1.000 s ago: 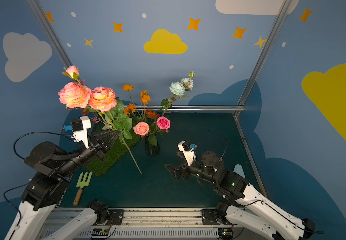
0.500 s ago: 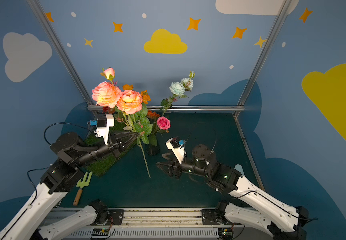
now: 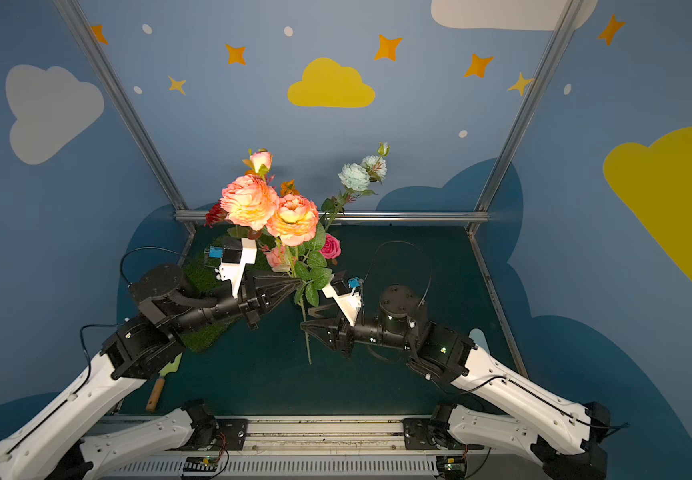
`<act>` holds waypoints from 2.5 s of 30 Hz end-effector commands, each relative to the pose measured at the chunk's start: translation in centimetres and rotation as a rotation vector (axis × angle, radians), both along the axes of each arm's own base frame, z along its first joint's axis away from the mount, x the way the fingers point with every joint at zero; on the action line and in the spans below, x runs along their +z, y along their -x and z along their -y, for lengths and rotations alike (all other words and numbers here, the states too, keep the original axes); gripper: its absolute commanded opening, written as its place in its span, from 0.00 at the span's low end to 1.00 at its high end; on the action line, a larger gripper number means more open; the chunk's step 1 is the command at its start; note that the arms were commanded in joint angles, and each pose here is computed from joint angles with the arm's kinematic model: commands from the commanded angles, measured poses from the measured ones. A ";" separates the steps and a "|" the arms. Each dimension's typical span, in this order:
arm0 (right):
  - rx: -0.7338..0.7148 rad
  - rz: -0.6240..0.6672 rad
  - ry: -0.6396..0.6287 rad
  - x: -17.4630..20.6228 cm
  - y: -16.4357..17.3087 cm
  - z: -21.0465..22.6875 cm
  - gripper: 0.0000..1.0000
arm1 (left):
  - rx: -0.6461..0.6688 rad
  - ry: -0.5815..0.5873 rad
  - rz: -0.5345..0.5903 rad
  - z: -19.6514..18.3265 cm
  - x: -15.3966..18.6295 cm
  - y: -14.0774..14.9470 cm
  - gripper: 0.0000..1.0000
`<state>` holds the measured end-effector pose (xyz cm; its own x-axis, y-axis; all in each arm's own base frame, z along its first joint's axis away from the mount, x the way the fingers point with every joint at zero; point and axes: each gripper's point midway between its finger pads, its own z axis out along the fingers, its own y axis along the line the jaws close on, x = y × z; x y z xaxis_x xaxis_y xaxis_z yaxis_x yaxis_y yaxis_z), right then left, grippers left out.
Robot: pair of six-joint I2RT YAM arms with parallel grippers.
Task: Pick out pink flowers from the vase
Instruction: Place the flower at the center of the board.
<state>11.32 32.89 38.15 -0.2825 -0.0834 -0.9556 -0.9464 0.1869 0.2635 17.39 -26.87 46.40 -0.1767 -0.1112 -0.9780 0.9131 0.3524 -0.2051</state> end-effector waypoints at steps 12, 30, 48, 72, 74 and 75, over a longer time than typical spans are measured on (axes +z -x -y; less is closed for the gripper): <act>-0.027 0.099 -0.074 2.9 -0.3 0.1 0.39 | -0.019 0.051 0.063 0.3 2.2 0.9 0.02; -0.097 0.129 -0.071 2.3 -1.9 -0.3 0.28 | -0.035 0.064 0.057 0.6 2.5 1.2 0.02; -0.089 0.133 -0.090 2.4 -1.9 -0.6 0.00 | -0.013 0.052 0.065 0.6 2.1 0.8 0.02; -0.241 0.183 0.009 2.5 -3.0 3.3 0.00 | -0.031 -0.113 0.089 0.3 -0.5 1.5 0.63; -0.270 0.181 0.031 2.3 -3.3 4.1 0.00 | -0.033 -0.147 0.085 0.2 -0.9 1.5 0.67; -0.285 0.182 0.052 2.0 -3.4 4.5 0.00 | -0.029 -0.159 0.083 0.1 -1.1 1.5 0.70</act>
